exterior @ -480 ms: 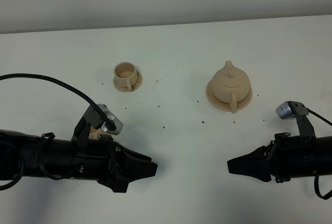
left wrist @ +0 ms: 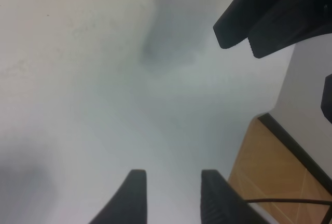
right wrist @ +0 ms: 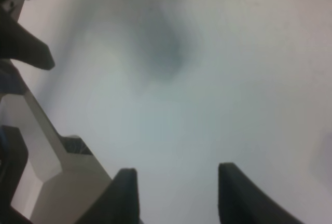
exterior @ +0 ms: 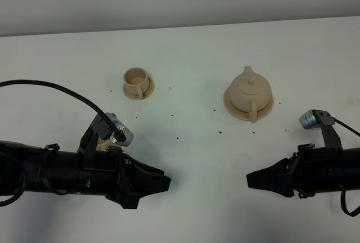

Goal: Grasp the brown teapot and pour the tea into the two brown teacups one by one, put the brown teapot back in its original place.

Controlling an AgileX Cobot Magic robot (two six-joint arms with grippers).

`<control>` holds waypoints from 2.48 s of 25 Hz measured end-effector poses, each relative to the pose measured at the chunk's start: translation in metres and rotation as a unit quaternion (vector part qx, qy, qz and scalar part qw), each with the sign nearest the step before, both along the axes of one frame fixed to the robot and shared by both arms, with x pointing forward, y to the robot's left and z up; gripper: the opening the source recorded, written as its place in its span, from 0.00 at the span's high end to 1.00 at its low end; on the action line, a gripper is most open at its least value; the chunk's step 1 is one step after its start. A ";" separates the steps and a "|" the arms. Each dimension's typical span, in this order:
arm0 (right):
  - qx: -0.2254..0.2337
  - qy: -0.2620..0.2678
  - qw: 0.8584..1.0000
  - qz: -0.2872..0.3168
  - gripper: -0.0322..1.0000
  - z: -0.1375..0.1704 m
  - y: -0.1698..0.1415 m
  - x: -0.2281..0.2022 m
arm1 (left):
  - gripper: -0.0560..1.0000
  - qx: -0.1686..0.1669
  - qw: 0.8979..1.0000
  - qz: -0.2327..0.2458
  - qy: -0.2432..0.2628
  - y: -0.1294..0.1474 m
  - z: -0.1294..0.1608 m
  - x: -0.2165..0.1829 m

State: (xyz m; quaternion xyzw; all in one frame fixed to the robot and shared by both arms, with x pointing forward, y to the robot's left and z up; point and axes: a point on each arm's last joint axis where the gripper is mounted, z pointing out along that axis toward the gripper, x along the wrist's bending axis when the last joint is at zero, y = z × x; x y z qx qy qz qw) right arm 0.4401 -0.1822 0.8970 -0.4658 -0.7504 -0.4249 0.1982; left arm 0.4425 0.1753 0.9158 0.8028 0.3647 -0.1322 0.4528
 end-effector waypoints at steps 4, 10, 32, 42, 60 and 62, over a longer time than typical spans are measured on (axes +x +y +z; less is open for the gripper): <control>0.000 0.000 1.000 -0.001 0.59 0.000 0.000 0.000 | 0.66 -0.002 1.000 0.011 0.009 0.000 0.002 0.000; 0.001 -0.003 1.000 -0.002 0.59 0.000 0.000 0.001 | 0.66 0.009 0.997 0.054 -0.048 0.008 0.046 -0.009; 0.007 -0.017 1.000 0.001 0.59 0.002 0.001 0.002 | 0.66 0.357 0.884 0.301 0.003 0.106 0.132 -0.108; 0.006 -0.029 1.000 0.009 0.59 0.002 0.001 0.002 | 0.67 0.307 0.901 0.304 -0.046 0.111 0.121 -0.146; 0.012 -0.069 0.997 0.020 0.59 0.009 0.004 0.014 | 0.68 0.186 0.860 0.429 -0.208 0.123 0.131 -0.214; 0.019 -0.080 0.996 0.022 0.59 0.013 0.006 0.019 | 0.68 0.192 0.844 0.459 -0.202 0.122 0.131 -0.214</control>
